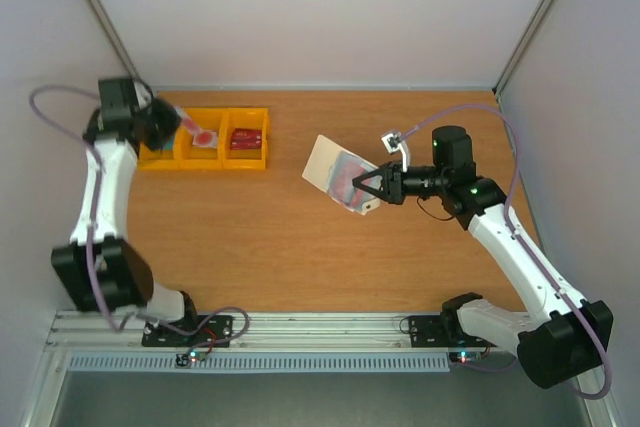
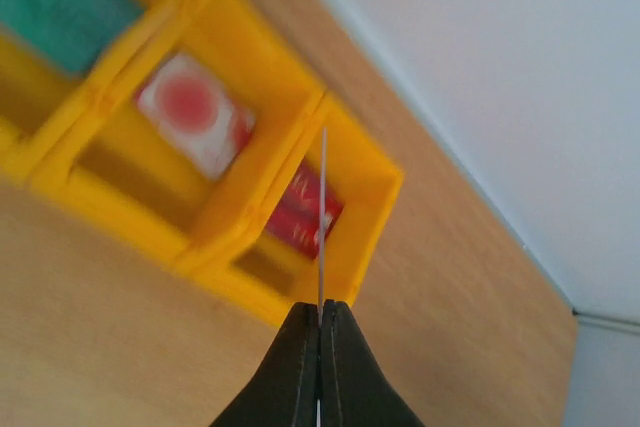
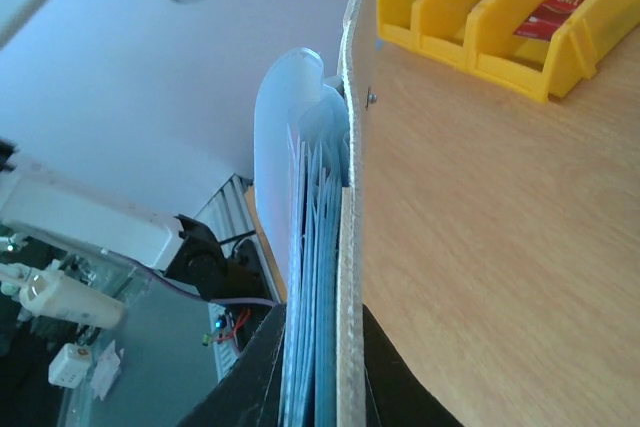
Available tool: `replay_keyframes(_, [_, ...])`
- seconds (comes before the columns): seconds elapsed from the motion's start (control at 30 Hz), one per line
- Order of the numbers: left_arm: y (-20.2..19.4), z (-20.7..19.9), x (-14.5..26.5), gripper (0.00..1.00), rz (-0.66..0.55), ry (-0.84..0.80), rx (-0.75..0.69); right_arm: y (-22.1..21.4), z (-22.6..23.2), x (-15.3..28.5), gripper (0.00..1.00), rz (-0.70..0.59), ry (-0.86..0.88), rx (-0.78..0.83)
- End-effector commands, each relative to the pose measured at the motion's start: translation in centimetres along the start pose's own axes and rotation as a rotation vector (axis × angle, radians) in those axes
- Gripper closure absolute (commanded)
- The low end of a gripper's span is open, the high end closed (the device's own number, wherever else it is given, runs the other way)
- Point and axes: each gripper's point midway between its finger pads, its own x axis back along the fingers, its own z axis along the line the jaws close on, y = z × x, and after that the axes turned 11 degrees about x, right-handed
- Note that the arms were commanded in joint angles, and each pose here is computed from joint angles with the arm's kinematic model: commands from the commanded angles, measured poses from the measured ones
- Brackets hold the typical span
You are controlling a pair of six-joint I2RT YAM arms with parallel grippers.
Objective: Take the credit cards out of the card holder
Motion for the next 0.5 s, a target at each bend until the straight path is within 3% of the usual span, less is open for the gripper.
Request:
replay_keyframes(0.0, [4.0, -2.4, -0.5, 1.00, 0.097, 0.217, -0.093, 3.4, 1.3, 0.7, 0.99, -0.054, 0.023, 0.053])
replay_keyframes(0.03, [4.9, -3.5, -0.9, 1.00, 0.114, 0.229, -0.122, 3.8, 1.5, 0.8, 0.99, -0.062, 0.025, 0.054])
replay_keyframes(0.1, [7.3, -4.6, -1.5, 1.00, 0.034, 0.226, -0.192, 4.5, 1.9, 1.1, 0.99, -0.086, 0.012, 0.060])
replay_keyframes(0.2, [8.0, -5.5, -1.9, 1.00, -0.018, 0.166, -0.157, 5.2, 2.6, 1.8, 0.99, -0.124, -0.022, 0.067])
replay_keyframes(0.47, [7.2, -3.9, -8.1, 1.00, -0.041, -0.060, 0.156, 5.5, 4.0, 3.5, 0.99, -0.168, -0.112, 0.055])
